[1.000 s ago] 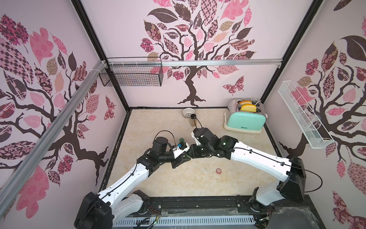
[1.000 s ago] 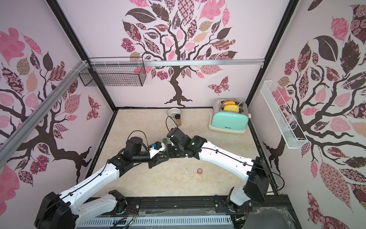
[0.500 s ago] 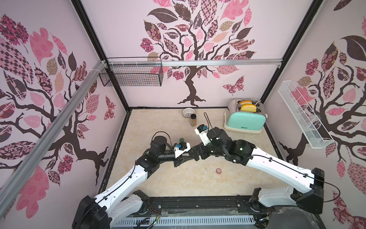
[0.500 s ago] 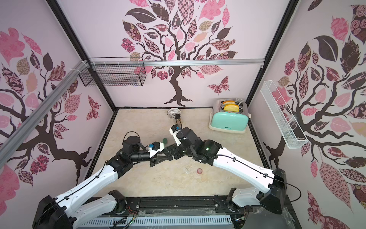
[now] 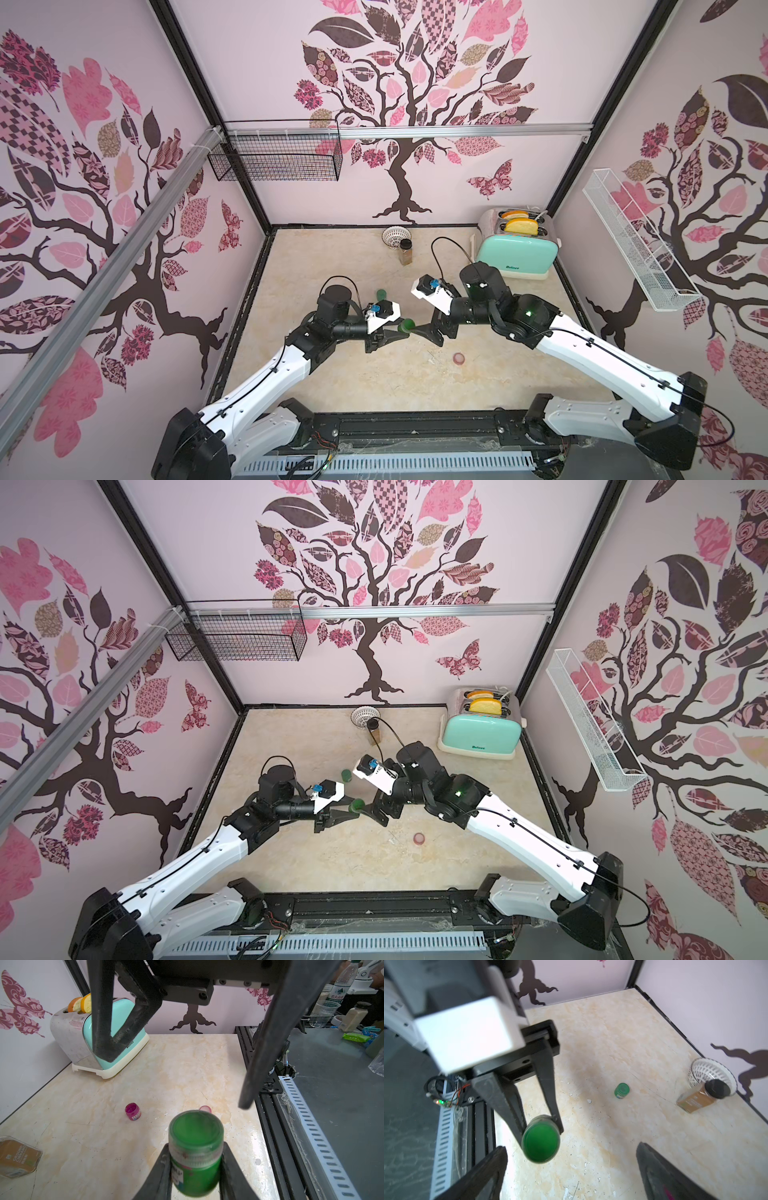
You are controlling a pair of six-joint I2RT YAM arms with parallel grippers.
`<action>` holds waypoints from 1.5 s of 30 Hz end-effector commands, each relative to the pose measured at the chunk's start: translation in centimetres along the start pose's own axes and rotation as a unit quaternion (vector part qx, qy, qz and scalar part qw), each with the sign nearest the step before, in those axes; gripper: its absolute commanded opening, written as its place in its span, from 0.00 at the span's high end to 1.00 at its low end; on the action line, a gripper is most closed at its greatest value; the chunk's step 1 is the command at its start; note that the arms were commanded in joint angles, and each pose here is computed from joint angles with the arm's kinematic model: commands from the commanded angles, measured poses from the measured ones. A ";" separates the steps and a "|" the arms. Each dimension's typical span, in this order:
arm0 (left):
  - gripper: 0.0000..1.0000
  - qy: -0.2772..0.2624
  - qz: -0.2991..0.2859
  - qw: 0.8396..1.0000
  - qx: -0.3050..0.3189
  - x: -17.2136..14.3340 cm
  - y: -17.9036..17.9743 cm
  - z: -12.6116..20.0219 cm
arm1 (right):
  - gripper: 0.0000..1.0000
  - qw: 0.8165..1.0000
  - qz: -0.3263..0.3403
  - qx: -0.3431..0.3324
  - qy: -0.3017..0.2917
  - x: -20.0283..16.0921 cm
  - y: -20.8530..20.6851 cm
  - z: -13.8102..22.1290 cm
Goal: Close the paint jar lid
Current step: Screw the lid onto the paint jar.
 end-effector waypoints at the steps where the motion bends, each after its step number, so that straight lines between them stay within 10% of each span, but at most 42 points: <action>1: 0.80 -0.009 -0.015 1.000 -0.015 1.1 -0.3 0.0 | 0.03 0.993 0.101 0.062 -0.003 0.3 1.8 0.6; 31: 0.80 -0.006 -0.016 1.000 -0.009 1.1 -0.1 0.0 | 0.59 0.986 0.116 0.120 0.013 0.8 1.5 -2.3; 45: 0.80 -0.004 -0.016 1.000 -0.007 1.0 -0.1 0.0 | 0.56 0.987 0.114 0.111 0.006 1.2 1.4 -1.8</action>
Point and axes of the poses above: each gripper's point midway between its finger pads, its own z axis back along the fingers, its own y axis along the line the jaws close on, x = y × z, the point moved 3 cm from there along z, back along the fingers, and after that the axes turned 8 degrees about z, right-handed, at the moved point
